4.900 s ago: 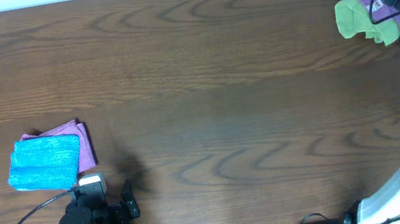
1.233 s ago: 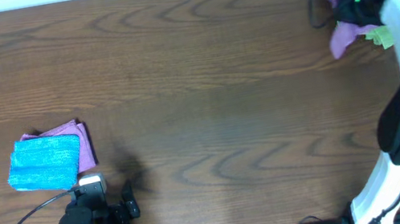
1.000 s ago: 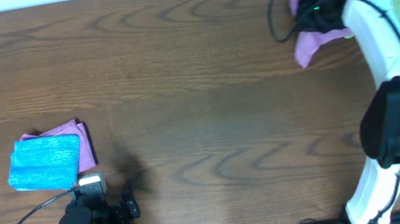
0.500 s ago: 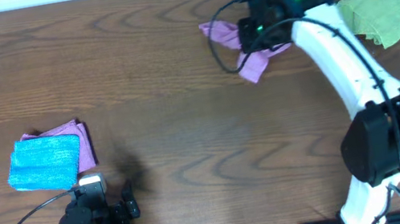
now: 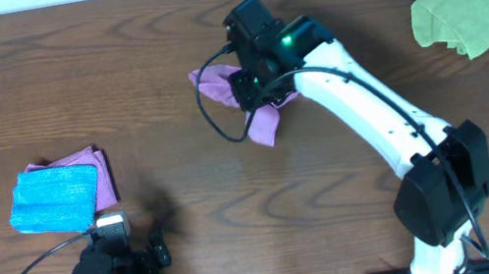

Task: Fold the cloth
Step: 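Lift and drag the purple cloth to the table center with right gripper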

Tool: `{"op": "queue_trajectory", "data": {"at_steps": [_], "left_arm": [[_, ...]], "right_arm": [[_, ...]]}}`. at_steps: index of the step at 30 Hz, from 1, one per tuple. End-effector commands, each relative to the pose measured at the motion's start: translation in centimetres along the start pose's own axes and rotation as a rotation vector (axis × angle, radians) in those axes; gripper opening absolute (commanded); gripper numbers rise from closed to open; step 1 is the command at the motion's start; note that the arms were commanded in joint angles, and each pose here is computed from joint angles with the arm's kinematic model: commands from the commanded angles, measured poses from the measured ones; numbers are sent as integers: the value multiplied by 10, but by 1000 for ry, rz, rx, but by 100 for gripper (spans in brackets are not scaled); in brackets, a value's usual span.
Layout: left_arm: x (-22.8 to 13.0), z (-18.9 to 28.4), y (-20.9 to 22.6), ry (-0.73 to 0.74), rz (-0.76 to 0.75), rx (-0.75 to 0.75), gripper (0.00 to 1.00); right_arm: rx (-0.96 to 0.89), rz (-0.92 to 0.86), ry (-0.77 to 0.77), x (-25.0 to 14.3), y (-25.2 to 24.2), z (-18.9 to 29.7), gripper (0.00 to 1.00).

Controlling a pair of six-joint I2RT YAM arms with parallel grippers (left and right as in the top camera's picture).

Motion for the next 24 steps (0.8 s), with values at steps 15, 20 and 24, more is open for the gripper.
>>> {"op": "queue_trajectory", "data": {"at_steps": [15,20,24], "left_arm": [[-6,-4,2,16,3,7,95],[-6,-4,2,17,3,7,95],[-6,-4,2,16,3,6,95]], "right_arm": [[-3,-128,38,-5,-18,7,97],[76,-284,80,-10,-46,14,98],[165,-305,100,-14,-68,21,98]]}}
Point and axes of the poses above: each gripper's point midway between its finger pads, its own z axis back along the fingers, its own y axis along the line the jaws close on, x = y × z, the point moved 6 cm from there along z, back along the fingers, and after that the axes turned 8 degrees about z, right-handed, at the moved point
